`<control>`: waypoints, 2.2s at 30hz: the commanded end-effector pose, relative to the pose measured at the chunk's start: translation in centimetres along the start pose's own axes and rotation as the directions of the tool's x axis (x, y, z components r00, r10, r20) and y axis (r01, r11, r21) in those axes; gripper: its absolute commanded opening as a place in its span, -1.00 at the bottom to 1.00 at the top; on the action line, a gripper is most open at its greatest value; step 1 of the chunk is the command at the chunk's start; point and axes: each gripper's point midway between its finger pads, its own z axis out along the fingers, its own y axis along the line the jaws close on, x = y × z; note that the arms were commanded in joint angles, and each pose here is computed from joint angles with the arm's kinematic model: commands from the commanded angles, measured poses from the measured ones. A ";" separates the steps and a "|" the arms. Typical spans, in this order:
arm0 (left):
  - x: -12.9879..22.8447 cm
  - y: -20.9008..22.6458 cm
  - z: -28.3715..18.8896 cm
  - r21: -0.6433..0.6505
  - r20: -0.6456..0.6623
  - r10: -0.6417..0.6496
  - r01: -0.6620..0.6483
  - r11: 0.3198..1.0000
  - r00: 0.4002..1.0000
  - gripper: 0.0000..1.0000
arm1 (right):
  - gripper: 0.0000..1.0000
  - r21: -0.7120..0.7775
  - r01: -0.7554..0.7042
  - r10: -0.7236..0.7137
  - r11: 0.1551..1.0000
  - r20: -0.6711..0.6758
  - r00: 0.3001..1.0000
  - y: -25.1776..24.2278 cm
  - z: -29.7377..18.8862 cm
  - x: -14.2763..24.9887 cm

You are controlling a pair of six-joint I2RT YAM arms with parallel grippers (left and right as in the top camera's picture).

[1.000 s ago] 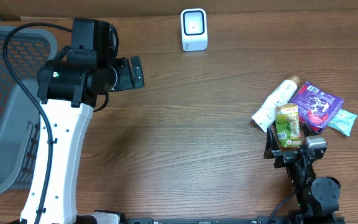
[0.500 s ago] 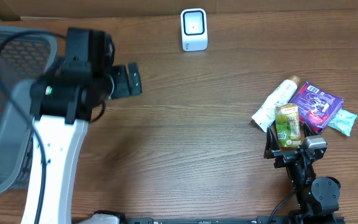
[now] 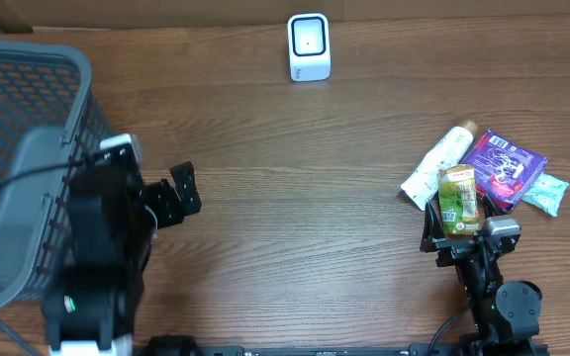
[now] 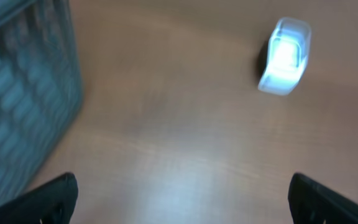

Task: Scan the item barcode

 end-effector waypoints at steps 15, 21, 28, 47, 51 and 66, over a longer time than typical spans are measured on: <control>6.0 1.0 0.4 0.047 0.549 0.200 -0.269 0.962 0.811 1.00 | 1.00 0.003 0.004 -0.004 1.000 0.007 1.000 0.0 0.0 0.1; 7.9 1.0 1.4 0.030 0.569 0.270 -0.347 0.937 0.777 0.99 | 1.00 0.003 0.004 -0.004 1.000 0.007 1.000 0.0 0.0 0.1; 9.8 1.4 2.9 0.028 0.534 0.294 -0.364 0.931 0.792 1.00 | 1.00 0.003 0.004 -0.004 1.000 0.007 1.000 0.0 0.0 0.1; 11.5 1.9 4.0 0.032 0.462 0.308 -0.363 0.931 0.832 0.99 | 1.00 0.003 0.004 -0.004 1.000 0.007 1.000 0.0 0.0 0.1; 11.5 1.9 4.0 0.032 0.462 0.308 -0.363 0.931 0.832 0.99 | 1.00 0.003 0.004 -0.004 1.000 0.007 1.000 0.0 0.0 0.1; 11.5 1.9 4.0 0.032 0.462 0.308 -0.363 0.931 0.832 0.99 | 1.00 0.003 0.004 -0.004 1.000 0.007 1.000 0.0 0.0 0.1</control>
